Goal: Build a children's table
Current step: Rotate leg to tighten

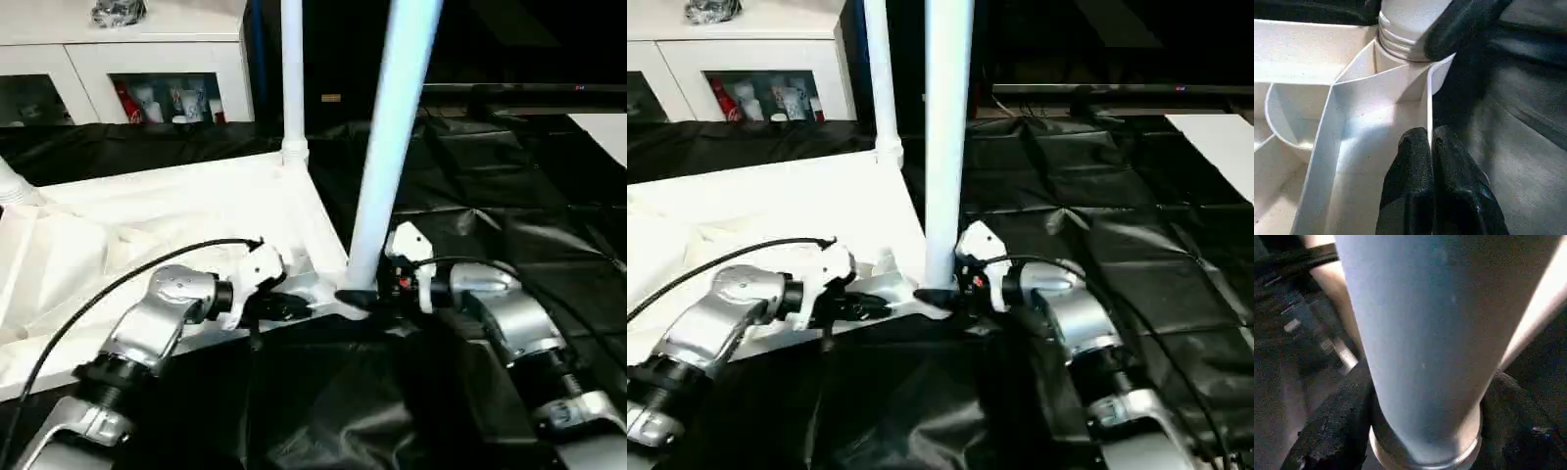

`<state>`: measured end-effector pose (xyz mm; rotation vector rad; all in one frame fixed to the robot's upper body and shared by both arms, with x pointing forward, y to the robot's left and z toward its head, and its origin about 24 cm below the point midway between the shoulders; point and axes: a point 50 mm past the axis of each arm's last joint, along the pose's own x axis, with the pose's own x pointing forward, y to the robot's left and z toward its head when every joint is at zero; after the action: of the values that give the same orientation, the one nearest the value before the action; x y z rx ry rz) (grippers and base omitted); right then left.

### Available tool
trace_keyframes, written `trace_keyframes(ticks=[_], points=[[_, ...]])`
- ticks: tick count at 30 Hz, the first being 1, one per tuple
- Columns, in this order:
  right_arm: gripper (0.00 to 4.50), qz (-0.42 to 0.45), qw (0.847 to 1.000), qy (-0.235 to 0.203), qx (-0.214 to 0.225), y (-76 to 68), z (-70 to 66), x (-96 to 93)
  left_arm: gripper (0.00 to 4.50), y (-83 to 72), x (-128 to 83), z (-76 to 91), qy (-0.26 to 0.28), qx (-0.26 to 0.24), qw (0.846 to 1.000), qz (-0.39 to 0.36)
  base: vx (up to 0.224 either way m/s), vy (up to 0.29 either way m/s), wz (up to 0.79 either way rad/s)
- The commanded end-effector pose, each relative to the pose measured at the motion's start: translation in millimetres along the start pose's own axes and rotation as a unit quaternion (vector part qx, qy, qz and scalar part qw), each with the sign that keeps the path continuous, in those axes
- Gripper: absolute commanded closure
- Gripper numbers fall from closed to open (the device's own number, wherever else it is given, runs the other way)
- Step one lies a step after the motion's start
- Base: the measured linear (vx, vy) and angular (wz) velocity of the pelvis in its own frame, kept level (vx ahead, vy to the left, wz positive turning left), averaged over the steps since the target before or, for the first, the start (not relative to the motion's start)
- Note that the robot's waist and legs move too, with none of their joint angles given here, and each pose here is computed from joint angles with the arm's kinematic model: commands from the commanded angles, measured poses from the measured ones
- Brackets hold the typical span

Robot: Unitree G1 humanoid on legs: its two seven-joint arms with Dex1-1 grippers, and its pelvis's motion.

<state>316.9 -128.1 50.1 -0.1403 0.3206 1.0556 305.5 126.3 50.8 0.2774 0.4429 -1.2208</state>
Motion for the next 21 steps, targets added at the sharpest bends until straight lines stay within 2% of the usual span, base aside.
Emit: trace_keyframes(ticks=[1,3,4,8,12,13,14,15,18,19,20,21], points=[[1.82,-0.010,1.000,-0.002,0.008,3.3,-0.9,8.5,4.50,11.3,0,12.4,-0.027,-0.005,0.998,0.055,0.000,0.000,0.00],[1.82,-0.044,0.999,-0.001,0.027,0.6,-2.9,14.4,4.50,15.8,4,17.2,-0.032,-0.013,0.996,0.079,0.000,0.000,0.00],[1.83,-0.114,0.991,-0.005,0.070,-3.6,-4.9,27.9,4.50,23.4,14,28.4,-0.043,-0.024,0.991,0.123,0.000,0.000,0.00],[1.85,-0.189,0.974,-0.006,0.125,-2.6,-4.3,49.3,4.50,30.1,29,43.9,-0.054,-0.038,0.982,0.174,0.000,0.000,0.00],[1.85,-0.199,0.972,-0.015,0.127,3.7,5.3,65.6,4.50,27.6,38,51.9,-0.066,-0.033,0.982,0.172,0.000,0.000,0.00],[1.85,-0.180,0.976,-0.029,0.121,7.5,11.1,70.2,4.50,24.2,40,53.0,-0.071,-0.026,0.984,0.158,0.000,0.000,0.00],[1.50,-0.174,0.977,-0.033,0.120,8.4,12.1,70.9,4.50,23.4,41,53.0,-0.072,-0.025,0.985,0.155,0.000,0.000,0.00],[1.50,-0.167,0.978,-0.038,0.121,9.2,13.9,72.0,4.50,21.9,41,52.5,-0.072,-0.022,0.986,0.148,0.000,0.000,0.00],[1.13,-0.155,0.980,-0.043,0.121,9.3,15.5,71.3,4.50,19.7,40,49.9,-0.072,-0.017,0.988,0.137,0.000,0.000,0.00],[1.06,-0.147,0.981,-0.044,0.116,9.0,15.8,69.5,4.50,18.5,38,48.1,-0.073,-0.014,0.989,0.130,0.000,0.000,0.00],[0.99,-0.124,0.987,-0.044,0.090,6.9,16.8,62.2,4.50,16.1,33,42.1,-0.070,-0.008,0.991,0.112,0.000,0.000,0.00],[0.89,-0.124,0.987,-0.044,0.090,6.9,16.8,62.2,4.50,16.1,33,42.1,-0.070,-0.008,0.991,0.112,0.000,0.000,0.00]])
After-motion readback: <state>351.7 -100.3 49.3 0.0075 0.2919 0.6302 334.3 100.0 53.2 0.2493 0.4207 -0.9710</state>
